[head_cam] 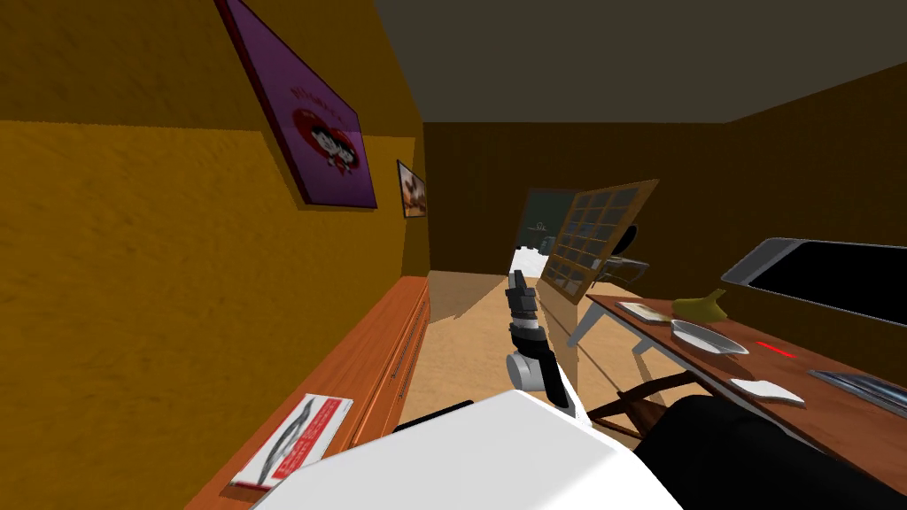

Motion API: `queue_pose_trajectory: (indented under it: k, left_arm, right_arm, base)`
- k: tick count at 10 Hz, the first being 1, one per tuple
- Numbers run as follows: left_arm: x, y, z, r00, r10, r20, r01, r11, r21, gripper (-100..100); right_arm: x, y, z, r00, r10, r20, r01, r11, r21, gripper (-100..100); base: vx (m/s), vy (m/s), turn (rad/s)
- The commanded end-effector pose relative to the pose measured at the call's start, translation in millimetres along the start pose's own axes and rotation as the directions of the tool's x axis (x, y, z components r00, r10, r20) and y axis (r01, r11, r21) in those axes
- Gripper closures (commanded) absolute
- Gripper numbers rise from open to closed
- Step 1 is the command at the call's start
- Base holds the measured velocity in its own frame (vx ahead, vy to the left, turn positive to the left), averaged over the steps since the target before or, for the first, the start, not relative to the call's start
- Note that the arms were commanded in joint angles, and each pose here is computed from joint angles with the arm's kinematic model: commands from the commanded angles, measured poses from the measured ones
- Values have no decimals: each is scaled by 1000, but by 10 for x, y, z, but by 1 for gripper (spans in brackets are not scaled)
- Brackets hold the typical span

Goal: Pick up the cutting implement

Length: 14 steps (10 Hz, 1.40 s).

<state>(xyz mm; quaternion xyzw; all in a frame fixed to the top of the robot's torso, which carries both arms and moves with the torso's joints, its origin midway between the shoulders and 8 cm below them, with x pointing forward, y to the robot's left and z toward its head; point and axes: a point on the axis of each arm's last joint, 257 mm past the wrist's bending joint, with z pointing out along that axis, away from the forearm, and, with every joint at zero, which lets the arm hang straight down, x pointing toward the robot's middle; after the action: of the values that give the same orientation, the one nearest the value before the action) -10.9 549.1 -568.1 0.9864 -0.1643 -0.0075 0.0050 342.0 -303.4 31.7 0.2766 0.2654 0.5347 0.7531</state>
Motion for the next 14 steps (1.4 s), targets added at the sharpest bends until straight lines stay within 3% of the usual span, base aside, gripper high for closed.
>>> queue_pose_trajectory:
  k: [1,2,11,12,14]
  left_arm:
    - [40,84,50,999,34,0,-34,999,2,-100]
    - [73,158,99,998,64,-1,-64,998,3,-100]
    - [73,158,99,998,64,-1,-64,998,3,-100]
    - [137,268,228,998,68,-2,-68,998,4,-100]
    - [194,362,328,997,72,-3,-72,997,4,-100]
  right_arm:
    - [0,0,0,1000,0,0,0,1000,0,0]
    - [1,0,1,1000,0,0,0,1000,0,0]
    - [1,1,1,1000,0,0,0,1000,0,0]
    - [1,1,1,1000,0,0,0,1000,0,0]
    - [2,1,1,1000,1,0,-1,1000,0,0]
  base:
    - [77,-1,184]
    - [58,-64,194]
    - [3,-4,12]
    - [-10,3,-28]
    - [-13,15,-44]
